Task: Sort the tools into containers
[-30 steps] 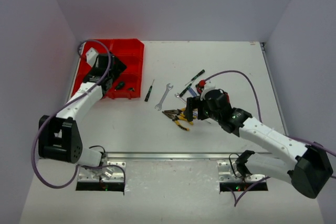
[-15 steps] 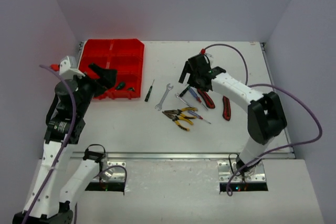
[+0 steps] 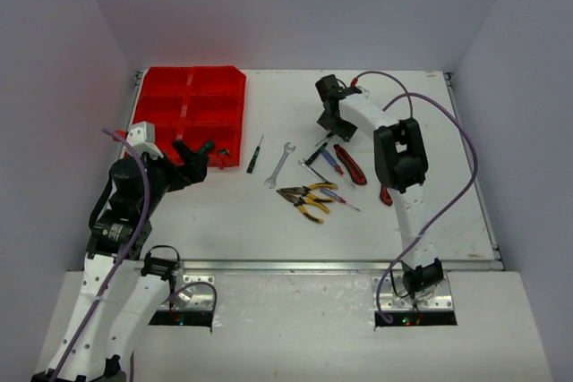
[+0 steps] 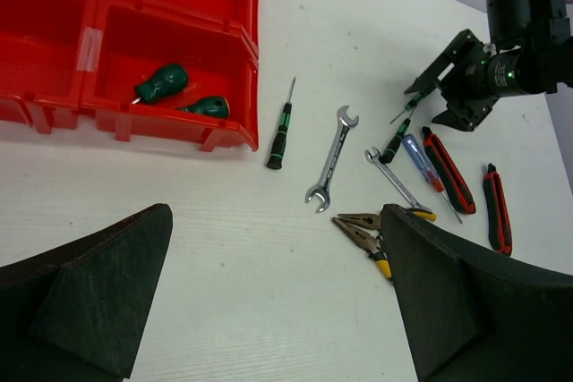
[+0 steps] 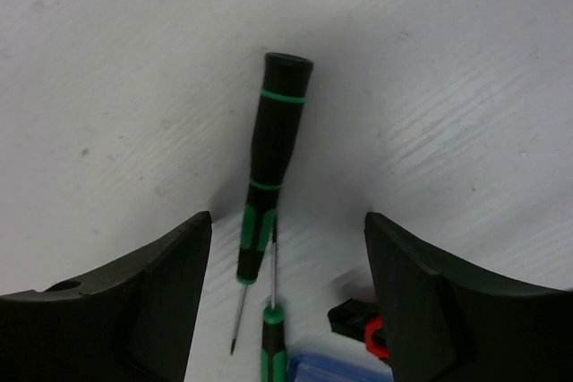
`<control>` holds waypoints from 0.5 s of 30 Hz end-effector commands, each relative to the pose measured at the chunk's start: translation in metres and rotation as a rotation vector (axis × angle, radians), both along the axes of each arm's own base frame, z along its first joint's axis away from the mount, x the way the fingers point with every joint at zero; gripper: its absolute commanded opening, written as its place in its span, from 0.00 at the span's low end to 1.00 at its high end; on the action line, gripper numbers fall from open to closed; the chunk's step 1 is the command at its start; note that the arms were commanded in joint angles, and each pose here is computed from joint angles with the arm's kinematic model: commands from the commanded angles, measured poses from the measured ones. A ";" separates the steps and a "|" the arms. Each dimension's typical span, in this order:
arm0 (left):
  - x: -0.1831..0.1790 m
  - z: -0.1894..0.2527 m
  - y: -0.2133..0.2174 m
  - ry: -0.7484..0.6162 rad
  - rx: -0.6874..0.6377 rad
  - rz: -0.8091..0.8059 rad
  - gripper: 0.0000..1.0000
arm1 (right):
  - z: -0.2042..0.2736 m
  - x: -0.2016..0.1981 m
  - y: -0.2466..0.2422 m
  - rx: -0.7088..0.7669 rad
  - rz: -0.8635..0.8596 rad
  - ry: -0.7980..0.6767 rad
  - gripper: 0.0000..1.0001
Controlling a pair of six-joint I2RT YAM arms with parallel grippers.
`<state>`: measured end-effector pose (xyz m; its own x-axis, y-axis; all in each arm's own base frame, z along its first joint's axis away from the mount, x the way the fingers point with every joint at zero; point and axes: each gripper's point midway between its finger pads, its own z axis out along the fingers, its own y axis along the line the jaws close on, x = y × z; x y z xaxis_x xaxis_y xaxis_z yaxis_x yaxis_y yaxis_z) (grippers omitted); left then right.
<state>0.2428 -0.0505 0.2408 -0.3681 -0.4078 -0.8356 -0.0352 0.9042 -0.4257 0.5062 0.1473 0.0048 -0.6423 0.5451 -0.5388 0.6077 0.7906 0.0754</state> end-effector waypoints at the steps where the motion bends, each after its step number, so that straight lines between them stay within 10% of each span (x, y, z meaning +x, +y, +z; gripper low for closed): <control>1: 0.005 0.017 -0.003 -0.066 0.006 -0.023 1.00 | 0.008 0.006 -0.020 -0.059 -0.075 -0.016 0.68; 15: 0.010 0.011 -0.010 -0.054 -0.003 -0.059 1.00 | -0.020 0.036 -0.037 0.013 -0.102 -0.008 0.16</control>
